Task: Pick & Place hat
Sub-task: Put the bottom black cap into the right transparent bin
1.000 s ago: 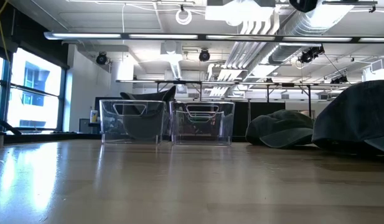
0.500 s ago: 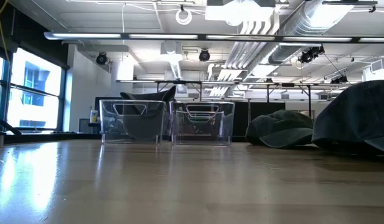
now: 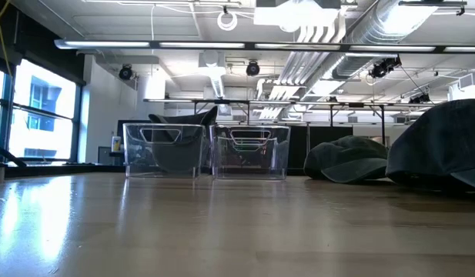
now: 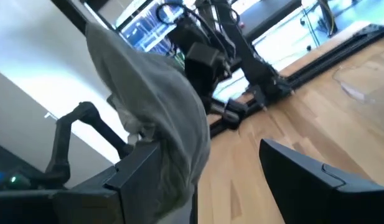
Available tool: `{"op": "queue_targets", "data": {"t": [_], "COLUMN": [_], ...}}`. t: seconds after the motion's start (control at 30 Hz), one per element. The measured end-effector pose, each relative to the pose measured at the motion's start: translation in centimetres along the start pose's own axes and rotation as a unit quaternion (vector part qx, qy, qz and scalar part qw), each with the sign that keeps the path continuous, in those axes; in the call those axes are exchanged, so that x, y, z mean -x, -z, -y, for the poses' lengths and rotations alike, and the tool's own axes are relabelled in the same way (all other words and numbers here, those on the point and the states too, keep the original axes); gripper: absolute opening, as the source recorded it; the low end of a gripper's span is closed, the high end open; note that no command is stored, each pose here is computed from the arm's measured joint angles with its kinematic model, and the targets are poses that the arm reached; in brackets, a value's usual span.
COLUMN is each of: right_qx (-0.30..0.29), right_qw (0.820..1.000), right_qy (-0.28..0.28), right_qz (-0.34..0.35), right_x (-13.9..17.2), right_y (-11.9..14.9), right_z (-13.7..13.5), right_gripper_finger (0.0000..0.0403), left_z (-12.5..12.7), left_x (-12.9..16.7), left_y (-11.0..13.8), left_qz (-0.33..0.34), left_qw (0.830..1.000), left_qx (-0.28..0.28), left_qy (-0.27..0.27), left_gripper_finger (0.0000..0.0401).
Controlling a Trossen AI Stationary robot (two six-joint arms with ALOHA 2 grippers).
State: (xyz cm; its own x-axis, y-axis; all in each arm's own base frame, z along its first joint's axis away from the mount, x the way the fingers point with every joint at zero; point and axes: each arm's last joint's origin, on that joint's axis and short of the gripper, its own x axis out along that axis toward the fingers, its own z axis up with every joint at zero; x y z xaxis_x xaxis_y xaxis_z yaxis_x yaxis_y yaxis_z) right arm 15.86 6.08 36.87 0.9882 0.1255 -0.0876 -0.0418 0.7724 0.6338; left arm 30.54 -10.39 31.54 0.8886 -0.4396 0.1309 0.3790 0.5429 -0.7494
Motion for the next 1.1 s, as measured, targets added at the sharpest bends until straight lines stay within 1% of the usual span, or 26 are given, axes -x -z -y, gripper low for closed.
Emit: {"op": "queue_targets", "data": {"t": [0.07, 0.2, 0.23, 0.27, 0.4, 0.47, 0.6, 0.67, 0.73, 0.83, 1.0, 1.03, 1.1], "right_qx": [0.000, 0.017, 0.015, 0.006, -0.035, -0.034, -0.045, -0.052, -0.058, -0.073, -0.110, -0.116, -0.114], "right_qw": [1.000, 0.998, 0.998, 0.999, 0.997, 0.997, 0.998, 0.998, 0.997, 0.995, 0.987, 0.987, 0.989], "right_qy": [0.001, -0.053, -0.055, -0.045, 0.056, 0.056, 0.011, 0.009, 0.010, 0.026, 0.092, 0.094, 0.075], "right_qz": [-0.003, 0.014, 0.013, 0.006, -0.032, -0.048, -0.040, -0.037, -0.049, -0.067, -0.067, -0.063, -0.056], "right_x": [0.4, 1.3, 1.4, 1.4, 0.9, 0.1, -1.9, -2.8, -3.3, -2.9, -0.8, -0.3, 0.3], "right_y": [0.1, -0.4, -0.4, -0.2, 1.6, 2.4, 3.1, 3.6, 4.1, 4.4, 4.3, 4.2, 3.8], "right_z": [0.0, -1.0, -1.0, -0.9, 0.1, -0.2, -1.6, -1.9, -1.9, -1.7, -0.7, -0.6, -0.9], "right_gripper_finger": [0.0263, 0.0263, 0.0263, 0.0263, 0.0263, 0.0263, 0.0263, 0.0263, 0.0263, 0.0263, 0.0263, 0.0263, 0.0263], "left_z": [0.0, 0.0, 0.0, 0.0, 0.0, 0.0, 0.0, 0.0, 0.0, 0.0, 0.0, 0.0, 0.0], "left_x": [0.0, 0.0, 0.0, 0.0, 0.0, 0.0, 0.0, 0.0, 0.0, 0.0, 0.0, 0.0, 0.0], "left_y": [0.0, -0.1, -0.1, -0.1, -0.1, -0.1, -0.1, -0.1, -0.1, -0.1, -0.1, -0.1, -0.1], "left_qz": [0.002, 0.002, 0.002, 0.003, 0.004, 0.004, 0.005, 0.009, 0.010, 0.009, 0.010, 0.010, 0.010], "left_qw": [1.000, 1.000, 1.000, 1.000, 1.000, 1.000, 1.000, 1.000, 1.000, 1.000, 1.000, 1.000, 1.000], "left_qx": [-0.002, -0.004, -0.004, -0.004, -0.004, -0.004, -0.004, -0.004, -0.004, -0.004, -0.004, -0.003, -0.002], "left_qy": [0.002, 0.002, 0.002, 0.002, 0.001, 0.001, 0.000, -0.004, -0.005, -0.005, -0.006, -0.006, -0.006], "left_gripper_finger": [0.0000, 0.0000, 0.0000, 0.0000, 0.0000, 0.0000, 0.0000, 0.0000, 0.0000, 0.0000, 0.0000, 0.0000, 0.0000]}}
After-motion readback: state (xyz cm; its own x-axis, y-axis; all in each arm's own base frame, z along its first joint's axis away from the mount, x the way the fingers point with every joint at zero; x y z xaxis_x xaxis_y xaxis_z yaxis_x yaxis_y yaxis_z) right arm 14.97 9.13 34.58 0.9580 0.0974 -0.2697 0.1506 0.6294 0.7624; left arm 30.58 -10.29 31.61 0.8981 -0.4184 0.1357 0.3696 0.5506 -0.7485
